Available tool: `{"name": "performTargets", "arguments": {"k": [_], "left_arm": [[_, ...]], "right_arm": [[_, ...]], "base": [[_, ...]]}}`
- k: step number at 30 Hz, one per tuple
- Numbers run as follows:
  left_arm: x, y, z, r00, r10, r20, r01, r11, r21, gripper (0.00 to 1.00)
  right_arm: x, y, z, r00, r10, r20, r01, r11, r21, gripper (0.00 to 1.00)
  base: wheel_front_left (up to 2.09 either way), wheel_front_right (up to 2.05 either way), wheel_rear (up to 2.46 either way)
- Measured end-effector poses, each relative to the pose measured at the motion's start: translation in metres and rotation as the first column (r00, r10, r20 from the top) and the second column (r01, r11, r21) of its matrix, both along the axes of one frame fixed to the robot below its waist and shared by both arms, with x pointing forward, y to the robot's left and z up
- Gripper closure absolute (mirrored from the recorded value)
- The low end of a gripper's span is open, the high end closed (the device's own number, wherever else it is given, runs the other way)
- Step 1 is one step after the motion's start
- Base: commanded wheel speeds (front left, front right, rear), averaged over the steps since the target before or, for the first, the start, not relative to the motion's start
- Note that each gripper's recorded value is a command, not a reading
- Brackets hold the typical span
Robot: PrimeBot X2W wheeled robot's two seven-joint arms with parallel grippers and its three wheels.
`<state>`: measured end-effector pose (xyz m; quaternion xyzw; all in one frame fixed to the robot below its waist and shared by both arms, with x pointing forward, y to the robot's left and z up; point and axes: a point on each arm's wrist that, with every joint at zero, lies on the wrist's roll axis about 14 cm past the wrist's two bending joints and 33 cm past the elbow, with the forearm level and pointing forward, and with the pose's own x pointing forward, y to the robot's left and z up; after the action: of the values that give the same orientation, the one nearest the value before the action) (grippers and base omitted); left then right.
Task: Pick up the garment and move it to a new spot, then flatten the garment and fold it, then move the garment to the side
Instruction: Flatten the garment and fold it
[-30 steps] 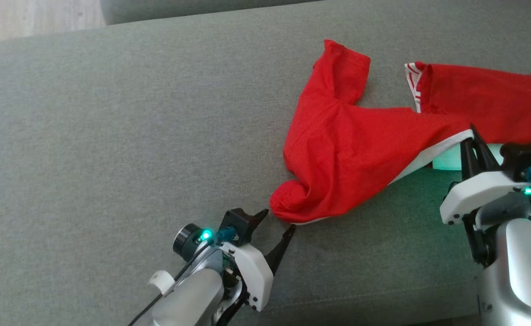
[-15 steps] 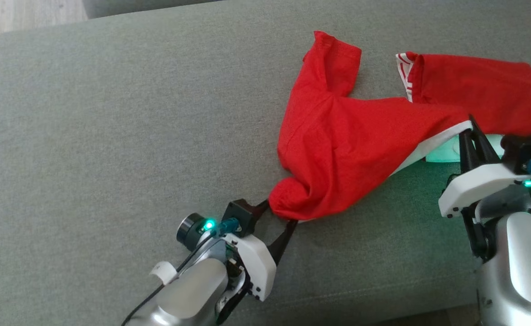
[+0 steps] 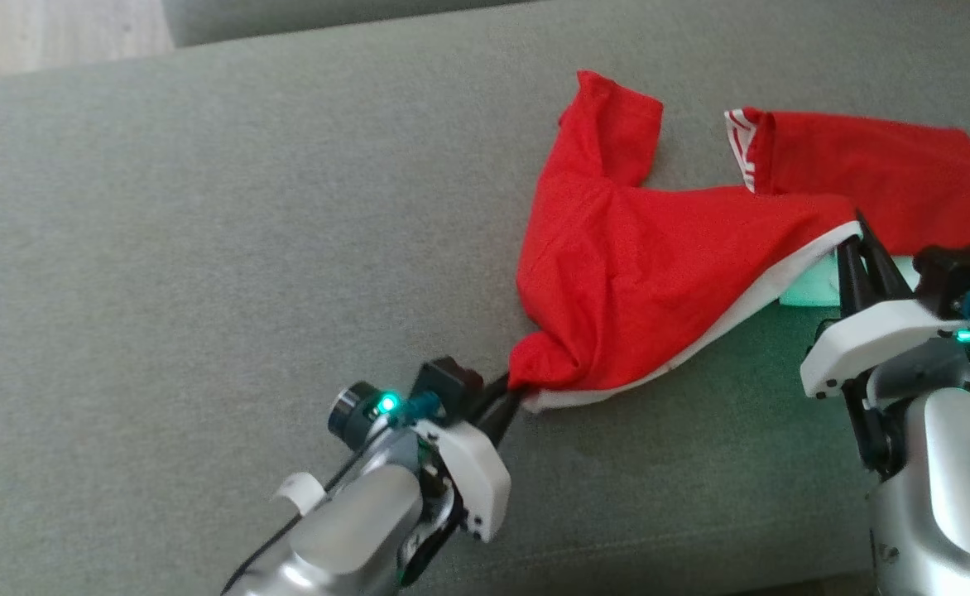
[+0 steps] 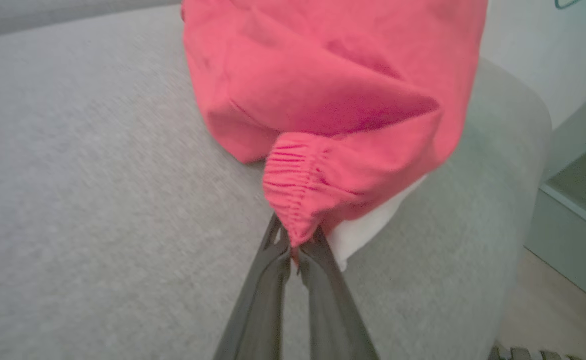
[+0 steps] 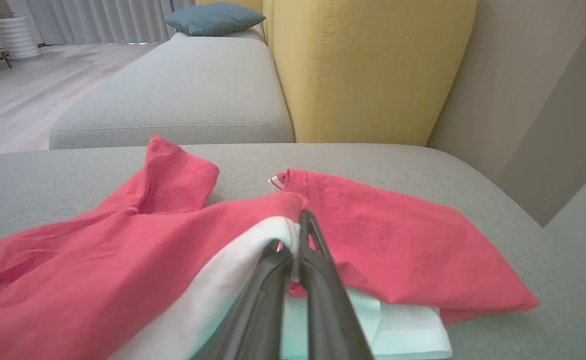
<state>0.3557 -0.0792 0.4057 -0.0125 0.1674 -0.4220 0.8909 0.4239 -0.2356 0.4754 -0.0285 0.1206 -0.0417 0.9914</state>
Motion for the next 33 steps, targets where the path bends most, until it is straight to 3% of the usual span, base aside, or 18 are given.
{"name": "performTargets", "arguments": {"k": [10, 13, 17, 19, 21, 28, 33], "left_arm": [[0.049, 0.044, 0.088, 0.947, 0.212, 0.24, -0.189, 0.975, -0.115, 1.0], [0.068, 0.07, 0.138, 0.88, 0.292, 0.374, -0.248, 0.955, -0.162, 1.0], [0.079, 0.091, 0.229, 0.75, 0.377, 0.544, -0.26, 0.923, -0.283, 1.0], [0.076, 0.099, 0.267, 0.688, 0.414, 0.597, -0.247, 0.906, -0.344, 1.0], [0.07, 0.107, 0.289, 0.652, 0.439, 0.618, -0.247, 0.894, -0.374, 1.0], [0.05, 0.12, 0.27, 0.699, 0.45, 0.557, -0.3, 0.89, -0.342, 1.0], [0.046, 0.132, 0.26, 0.721, 0.467, 0.512, -0.339, 0.882, -0.326, 1.0]], "right_arm": [[0.007, 0.035, 0.052, 0.98, 0.123, 0.154, -0.117, 0.992, -0.048, 1.0], [0.015, 0.047, 0.1, 0.942, 0.181, 0.283, -0.158, 0.982, -0.103, 1.0], [0.015, 0.071, 0.183, 0.831, 0.258, 0.493, -0.196, 0.965, -0.174, 1.0], [0.01, 0.079, 0.208, 0.79, 0.277, 0.547, -0.204, 0.96, -0.192, 1.0], [0.006, 0.086, 0.212, 0.784, 0.293, 0.548, -0.218, 0.956, -0.199, 1.0], [-0.017, 0.095, 0.16, 0.869, 0.292, 0.398, -0.263, 0.956, -0.129, 1.0], [-0.021, 0.098, 0.16, 0.878, 0.295, 0.377, -0.274, 0.955, -0.109, 1.0]], "base": [[0.0, 0.0, 0.0], [0.0, 0.0, 0.0], [0.0, 0.0, 0.0], [0.0, 0.0, 0.0], [0.0, 0.0, 0.0], [0.0, 0.0, 0.0], [0.0, 0.0, 0.0]]}}
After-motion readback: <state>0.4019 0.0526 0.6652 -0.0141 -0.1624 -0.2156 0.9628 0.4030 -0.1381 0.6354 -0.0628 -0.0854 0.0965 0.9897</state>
